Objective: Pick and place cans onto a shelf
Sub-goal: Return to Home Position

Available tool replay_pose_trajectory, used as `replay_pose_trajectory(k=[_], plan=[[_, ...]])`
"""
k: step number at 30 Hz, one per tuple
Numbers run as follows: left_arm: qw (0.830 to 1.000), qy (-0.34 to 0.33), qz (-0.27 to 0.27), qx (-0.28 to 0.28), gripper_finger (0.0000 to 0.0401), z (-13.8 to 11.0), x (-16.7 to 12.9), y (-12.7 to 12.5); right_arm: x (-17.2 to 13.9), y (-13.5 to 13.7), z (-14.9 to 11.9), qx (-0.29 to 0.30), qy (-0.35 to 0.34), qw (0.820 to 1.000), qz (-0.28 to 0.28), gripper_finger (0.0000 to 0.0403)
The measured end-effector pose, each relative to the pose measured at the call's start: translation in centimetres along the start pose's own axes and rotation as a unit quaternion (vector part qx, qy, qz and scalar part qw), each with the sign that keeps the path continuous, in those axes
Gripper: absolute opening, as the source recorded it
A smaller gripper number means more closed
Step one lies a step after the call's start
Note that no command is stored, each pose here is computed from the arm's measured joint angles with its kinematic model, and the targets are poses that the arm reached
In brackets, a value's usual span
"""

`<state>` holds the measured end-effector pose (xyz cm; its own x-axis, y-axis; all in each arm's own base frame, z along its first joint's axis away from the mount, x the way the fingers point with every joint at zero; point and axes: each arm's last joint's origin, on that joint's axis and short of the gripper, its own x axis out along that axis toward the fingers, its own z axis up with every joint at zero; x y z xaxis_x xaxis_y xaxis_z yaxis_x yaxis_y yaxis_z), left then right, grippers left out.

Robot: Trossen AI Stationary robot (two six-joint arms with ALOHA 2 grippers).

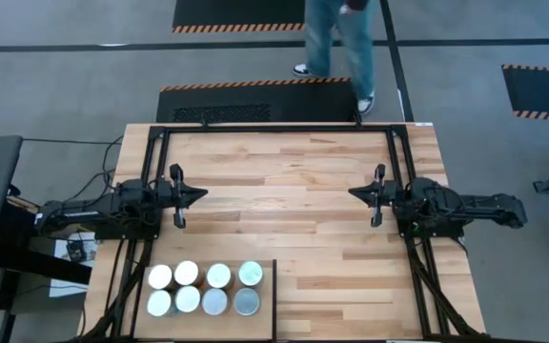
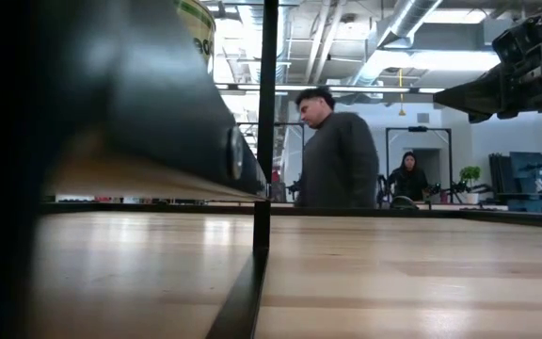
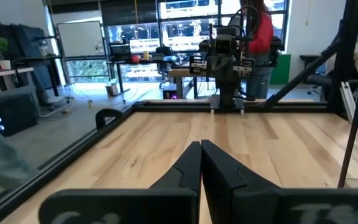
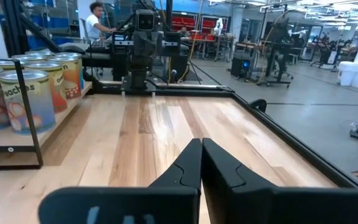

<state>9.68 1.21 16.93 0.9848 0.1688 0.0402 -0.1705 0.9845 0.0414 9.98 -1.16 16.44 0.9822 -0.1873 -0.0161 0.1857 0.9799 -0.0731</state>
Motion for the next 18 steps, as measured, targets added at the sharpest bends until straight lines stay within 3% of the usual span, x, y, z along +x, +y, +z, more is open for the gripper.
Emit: replay_pose_trajectory(k=[18], plan=[[1.000, 0.000, 0.000, 0.001, 0.0000, -0.03, 0.00, 0.00, 0.00, 0.00, -0.01, 0.001, 0.000, 1.000, 0.000, 0.0033]])
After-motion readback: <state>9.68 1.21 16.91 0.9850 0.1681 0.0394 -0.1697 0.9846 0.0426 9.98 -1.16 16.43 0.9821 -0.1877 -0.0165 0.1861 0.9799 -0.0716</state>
